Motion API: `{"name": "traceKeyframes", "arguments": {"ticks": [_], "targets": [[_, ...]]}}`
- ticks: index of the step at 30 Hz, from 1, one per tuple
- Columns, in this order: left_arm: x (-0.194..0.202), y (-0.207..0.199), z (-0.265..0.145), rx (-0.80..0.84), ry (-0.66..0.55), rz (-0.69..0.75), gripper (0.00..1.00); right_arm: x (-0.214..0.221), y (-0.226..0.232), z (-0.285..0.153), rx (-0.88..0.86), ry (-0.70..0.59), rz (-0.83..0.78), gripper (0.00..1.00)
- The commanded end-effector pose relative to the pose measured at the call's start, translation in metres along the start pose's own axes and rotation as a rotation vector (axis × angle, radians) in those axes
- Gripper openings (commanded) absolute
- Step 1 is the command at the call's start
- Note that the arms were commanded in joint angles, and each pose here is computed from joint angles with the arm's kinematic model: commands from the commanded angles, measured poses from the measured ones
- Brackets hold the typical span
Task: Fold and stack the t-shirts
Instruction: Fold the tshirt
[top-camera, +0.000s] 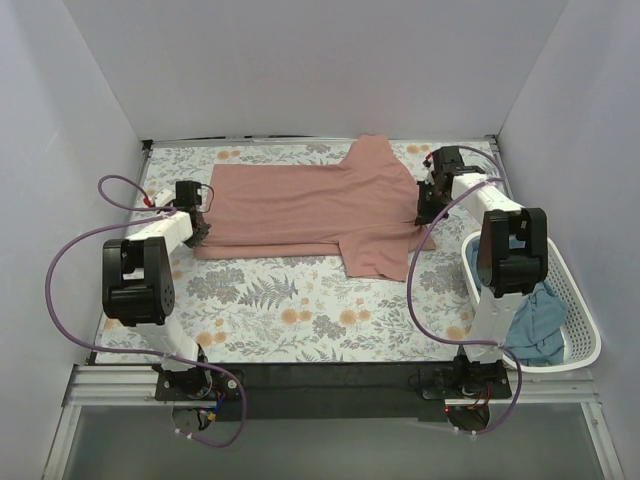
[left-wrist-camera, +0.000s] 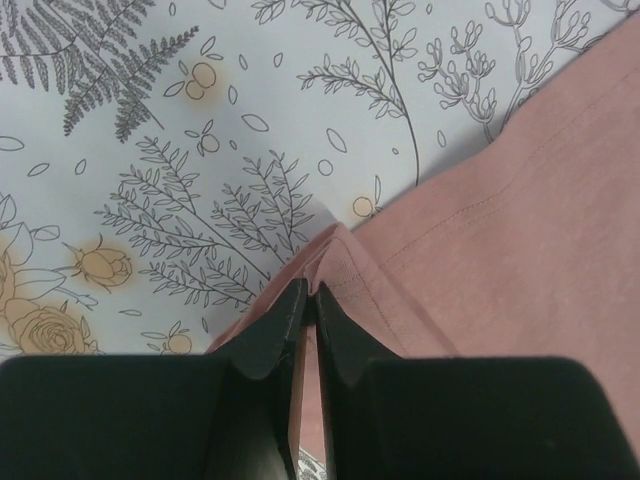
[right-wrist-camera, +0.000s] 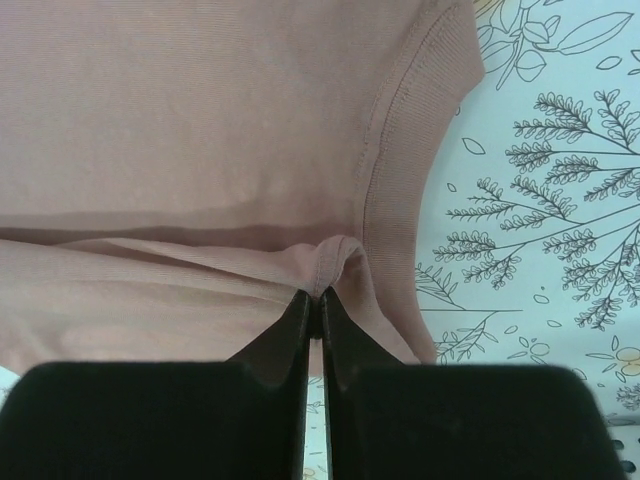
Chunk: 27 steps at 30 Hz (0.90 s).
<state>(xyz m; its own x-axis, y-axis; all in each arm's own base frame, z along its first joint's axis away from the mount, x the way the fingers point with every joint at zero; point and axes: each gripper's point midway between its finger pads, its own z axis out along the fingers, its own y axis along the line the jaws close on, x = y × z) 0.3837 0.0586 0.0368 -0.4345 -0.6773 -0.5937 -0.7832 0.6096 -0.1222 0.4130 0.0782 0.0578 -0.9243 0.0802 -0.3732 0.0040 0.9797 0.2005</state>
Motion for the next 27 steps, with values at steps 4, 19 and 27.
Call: {"name": "traceKeyframes", "arguments": {"ticks": [4,19,27], "targets": [[-0.029,-0.010,-0.006,0.045,-0.110,-0.026,0.18,-0.016,-0.008,0.000,0.027,-0.055,0.002,0.21],[-0.016,-0.020,-0.109,0.274,-0.192,0.096,0.79,0.051,0.038,-0.066,0.090,-0.175,-0.114,0.40],[0.023,-0.002,-0.137,0.378,-0.216,0.212,0.85,0.107,0.085,-0.047,-0.004,-0.142,-0.200,0.46]]}}
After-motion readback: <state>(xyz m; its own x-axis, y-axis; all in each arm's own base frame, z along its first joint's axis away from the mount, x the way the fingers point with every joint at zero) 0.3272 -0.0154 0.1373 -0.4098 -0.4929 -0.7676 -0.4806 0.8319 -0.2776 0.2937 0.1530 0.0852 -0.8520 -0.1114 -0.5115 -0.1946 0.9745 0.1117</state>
